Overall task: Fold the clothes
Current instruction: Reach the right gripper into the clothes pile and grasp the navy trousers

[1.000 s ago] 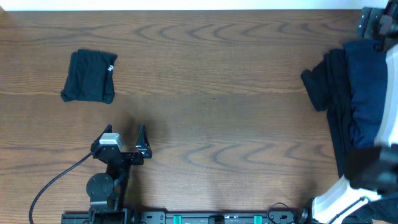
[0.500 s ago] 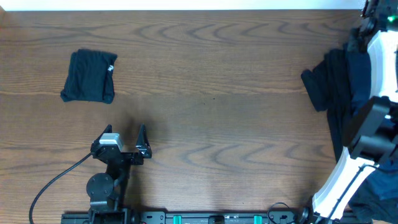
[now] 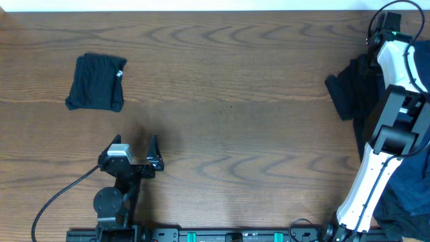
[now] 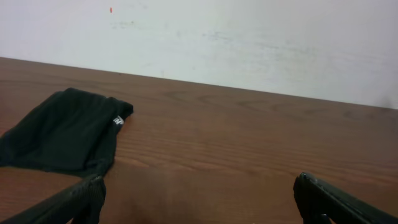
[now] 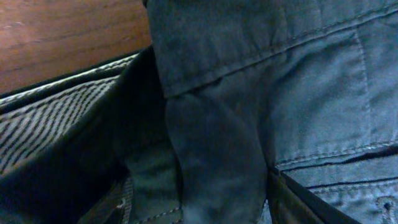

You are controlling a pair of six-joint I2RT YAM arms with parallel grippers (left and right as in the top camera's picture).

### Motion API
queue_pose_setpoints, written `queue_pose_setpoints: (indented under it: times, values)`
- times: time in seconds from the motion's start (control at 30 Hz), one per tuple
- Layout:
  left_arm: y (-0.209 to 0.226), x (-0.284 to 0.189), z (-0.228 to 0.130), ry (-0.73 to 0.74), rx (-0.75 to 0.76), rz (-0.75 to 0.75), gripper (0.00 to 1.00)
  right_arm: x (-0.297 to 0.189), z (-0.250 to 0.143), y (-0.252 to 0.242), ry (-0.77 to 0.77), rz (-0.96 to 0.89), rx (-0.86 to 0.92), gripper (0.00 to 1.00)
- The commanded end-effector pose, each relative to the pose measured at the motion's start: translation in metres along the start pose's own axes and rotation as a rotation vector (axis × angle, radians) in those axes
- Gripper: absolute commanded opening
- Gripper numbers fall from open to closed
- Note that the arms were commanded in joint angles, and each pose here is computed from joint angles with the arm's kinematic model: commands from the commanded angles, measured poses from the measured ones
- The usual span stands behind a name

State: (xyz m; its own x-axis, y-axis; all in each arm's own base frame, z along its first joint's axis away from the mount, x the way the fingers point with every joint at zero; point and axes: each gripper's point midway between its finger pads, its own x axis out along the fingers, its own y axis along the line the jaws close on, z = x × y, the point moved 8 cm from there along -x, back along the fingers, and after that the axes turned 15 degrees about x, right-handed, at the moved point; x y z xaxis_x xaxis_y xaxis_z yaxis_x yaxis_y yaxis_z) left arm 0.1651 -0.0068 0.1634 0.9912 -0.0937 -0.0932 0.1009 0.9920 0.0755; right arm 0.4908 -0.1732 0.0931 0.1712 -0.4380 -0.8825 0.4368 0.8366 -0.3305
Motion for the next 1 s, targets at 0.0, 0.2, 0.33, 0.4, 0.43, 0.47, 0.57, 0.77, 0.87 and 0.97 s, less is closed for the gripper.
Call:
queue_pose_setpoints:
  times: [0.0,0.2,0.33,0.4,0.43,0.47,0.57,0.77,0.87,0.97]
  values:
    - [-0.002,0.001,-0.011,0.042,-0.004,-0.017,0.98,0.011,-0.001,-0.004,0.013,-0.023,-0.005,0.68]
    - [-0.002,0.001,-0.011,0.041,-0.003,-0.017,0.98,0.007,0.005,-0.007,-0.018,-0.047,0.015,0.66]
    - [-0.002,0.001,-0.011,0.041,-0.003,-0.017,0.98,0.001,0.008,-0.012,-0.034,-0.062,0.049,0.64]
    - [-0.002,0.001,-0.011,0.041,-0.003,-0.017,0.98,0.001,0.009,-0.015,-0.035,-0.063,0.056,0.64]
    - [-0.002,0.001,-0.011,0.042,-0.003,-0.017,0.98,0.002,0.008,-0.017,-0.033,-0.064,0.059,0.64]
    - [-0.002,0.001,-0.011,0.041,-0.004,-0.017,0.98,0.003,0.008,-0.019,-0.030,-0.066,0.063,0.64]
    - [-0.002,0.001,-0.011,0.042,-0.004,-0.017,0.98,0.005,0.009,-0.025,-0.030,-0.070,0.091,0.60]
    - [-0.002,0.001,-0.011,0.041,-0.004,-0.017,0.98,0.008,0.009,-0.031,-0.027,-0.062,0.106,0.41]
    - [-0.002,0.001,-0.011,0.042,-0.004,-0.017,0.98,0.008,0.009,-0.031,-0.029,-0.056,0.116,0.01]
    - [-0.002,0.001,-0.011,0.041,-0.004,-0.017,0.98,0.004,0.011,-0.028,-0.037,-0.031,0.119,0.01]
